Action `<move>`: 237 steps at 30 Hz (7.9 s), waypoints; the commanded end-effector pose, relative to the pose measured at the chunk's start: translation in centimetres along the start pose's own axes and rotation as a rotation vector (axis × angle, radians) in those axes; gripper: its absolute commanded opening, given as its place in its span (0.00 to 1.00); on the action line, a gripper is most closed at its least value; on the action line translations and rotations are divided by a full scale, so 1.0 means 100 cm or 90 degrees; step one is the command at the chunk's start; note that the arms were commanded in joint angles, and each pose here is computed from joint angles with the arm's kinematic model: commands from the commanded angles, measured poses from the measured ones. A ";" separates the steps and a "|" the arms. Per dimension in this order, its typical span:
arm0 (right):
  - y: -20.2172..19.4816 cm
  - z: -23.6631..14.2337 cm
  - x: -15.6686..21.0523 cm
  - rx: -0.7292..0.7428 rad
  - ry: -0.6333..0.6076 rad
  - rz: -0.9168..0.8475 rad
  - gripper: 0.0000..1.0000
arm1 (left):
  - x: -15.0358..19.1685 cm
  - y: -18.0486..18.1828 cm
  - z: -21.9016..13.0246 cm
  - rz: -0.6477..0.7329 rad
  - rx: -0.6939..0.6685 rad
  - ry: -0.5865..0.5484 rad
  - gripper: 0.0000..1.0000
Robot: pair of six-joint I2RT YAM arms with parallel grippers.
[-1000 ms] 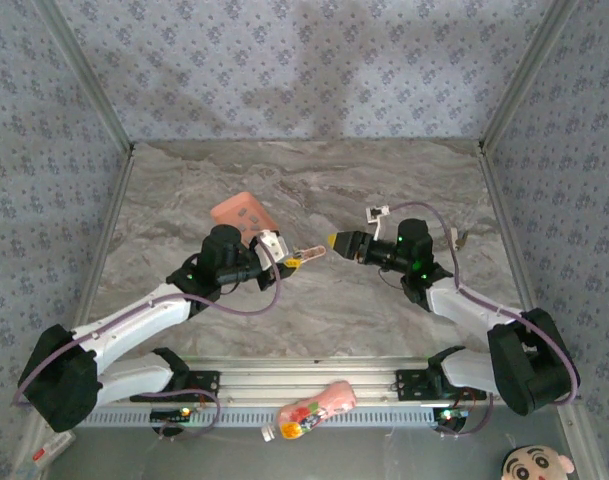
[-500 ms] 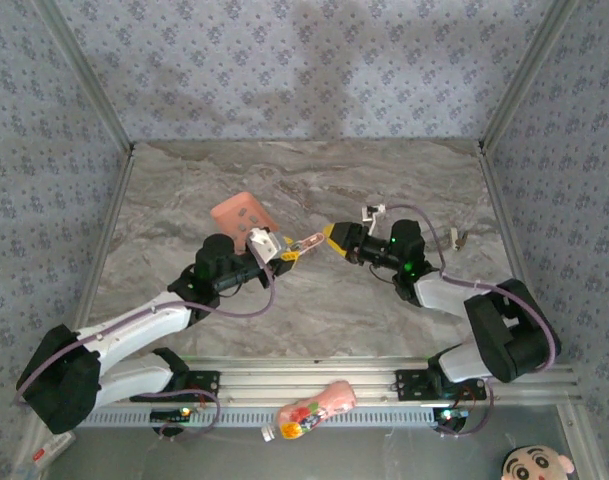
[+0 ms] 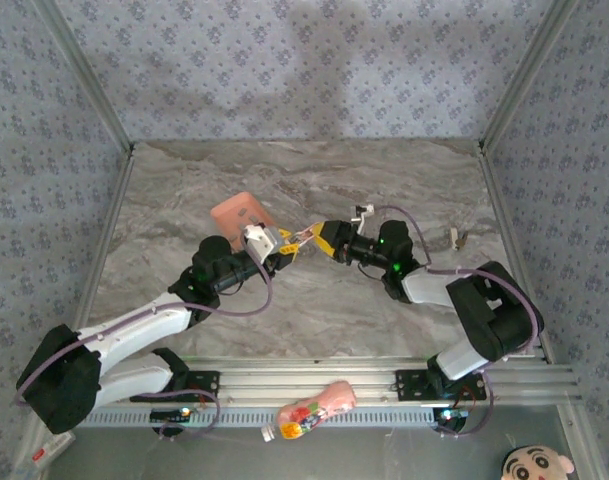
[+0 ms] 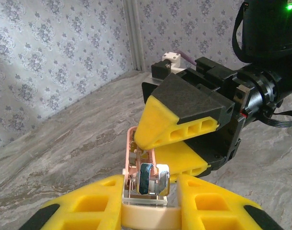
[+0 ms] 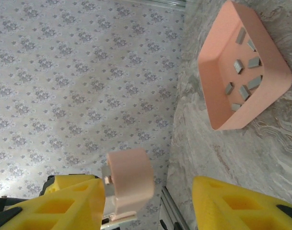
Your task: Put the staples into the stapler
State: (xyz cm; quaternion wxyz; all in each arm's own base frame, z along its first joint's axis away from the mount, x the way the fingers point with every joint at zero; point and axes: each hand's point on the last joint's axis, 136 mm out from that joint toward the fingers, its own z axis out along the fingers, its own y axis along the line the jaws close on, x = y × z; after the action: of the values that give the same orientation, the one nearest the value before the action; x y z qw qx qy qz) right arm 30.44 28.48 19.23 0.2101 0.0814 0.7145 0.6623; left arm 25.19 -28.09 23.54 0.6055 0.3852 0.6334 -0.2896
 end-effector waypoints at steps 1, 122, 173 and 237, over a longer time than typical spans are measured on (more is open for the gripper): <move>0.019 0.008 -0.007 -0.041 -0.014 -0.013 0.50 | -0.017 -0.002 -0.001 0.001 0.001 -0.041 0.06; 0.009 0.000 -0.006 0.242 0.168 -0.295 0.14 | 0.044 -0.028 0.055 -0.324 0.061 0.399 0.43; -0.014 -0.056 -0.066 0.417 -0.020 -0.277 0.68 | 0.075 0.025 0.084 -0.360 -0.160 0.422 0.26; -0.057 -0.100 -0.060 0.441 -0.071 -0.213 0.69 | 0.192 0.048 0.126 -0.495 -0.462 0.553 0.45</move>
State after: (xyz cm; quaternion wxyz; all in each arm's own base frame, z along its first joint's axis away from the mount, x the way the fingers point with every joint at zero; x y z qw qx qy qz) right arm 32.85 16.45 14.57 0.3094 0.0645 0.8915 0.3245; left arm 36.73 -32.97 3.85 0.2412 -0.0180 0.9675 -0.0734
